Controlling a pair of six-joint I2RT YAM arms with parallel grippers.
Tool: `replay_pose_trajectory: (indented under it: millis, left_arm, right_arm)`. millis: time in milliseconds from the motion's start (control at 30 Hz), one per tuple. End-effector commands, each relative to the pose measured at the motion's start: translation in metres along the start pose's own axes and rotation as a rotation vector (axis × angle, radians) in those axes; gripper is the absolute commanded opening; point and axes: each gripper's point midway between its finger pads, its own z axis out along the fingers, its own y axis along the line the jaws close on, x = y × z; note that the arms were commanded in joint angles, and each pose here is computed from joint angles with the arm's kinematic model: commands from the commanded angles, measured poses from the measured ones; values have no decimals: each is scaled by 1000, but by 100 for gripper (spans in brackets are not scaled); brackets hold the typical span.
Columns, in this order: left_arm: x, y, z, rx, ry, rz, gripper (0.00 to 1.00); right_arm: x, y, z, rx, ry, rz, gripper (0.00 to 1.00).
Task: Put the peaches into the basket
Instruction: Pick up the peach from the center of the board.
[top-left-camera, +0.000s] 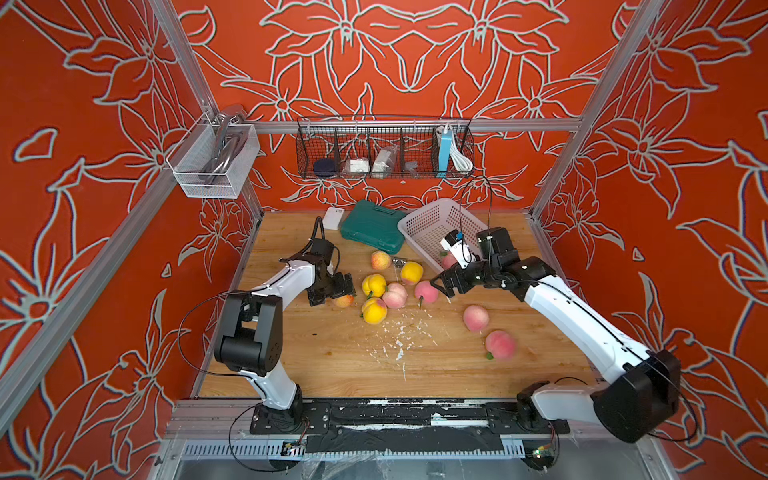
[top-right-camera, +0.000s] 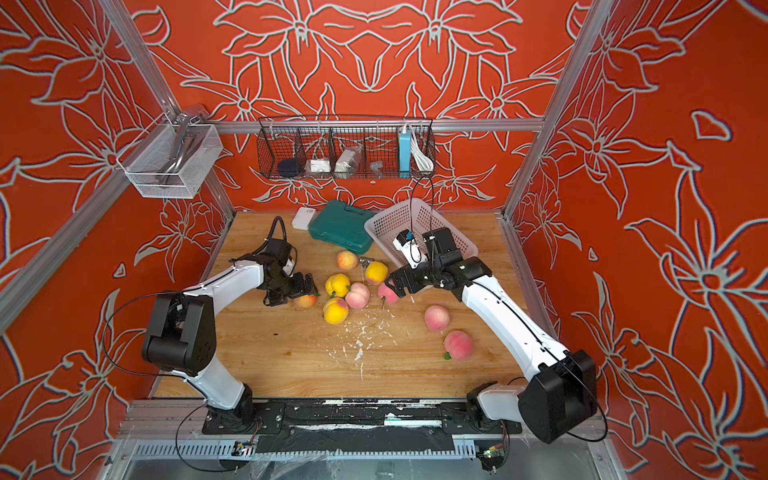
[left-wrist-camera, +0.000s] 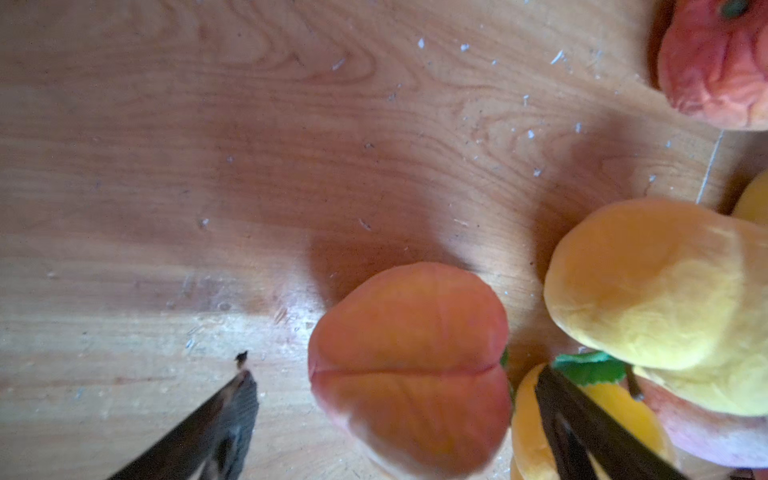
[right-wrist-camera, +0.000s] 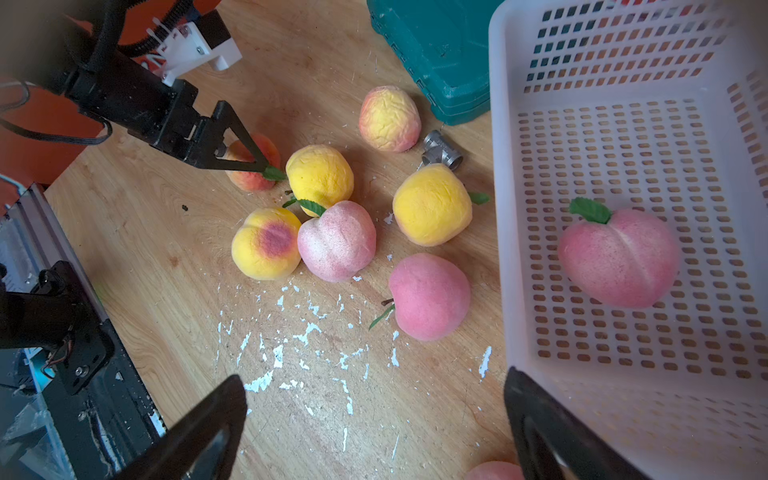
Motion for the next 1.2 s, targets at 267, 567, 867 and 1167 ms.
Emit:
replay_pose_trajectory:
  millis: [267,567,867,1167]
  left_arm:
    - [-5,-4,5,13,-1,-7,87]
    - [-1,-5,6,13,6,-2,73]
    - [0,-8,4,25,9,-2,65]
    - [11,-42,-46,138,-35,52,64]
  right_arm:
    - [6,1,5,-8,14,11,99]
    - [7,0,2,4,16,12,99]
    - [8,-3,-5,33,19,21,99]
    - [4,3,-13,14,2,27,99]
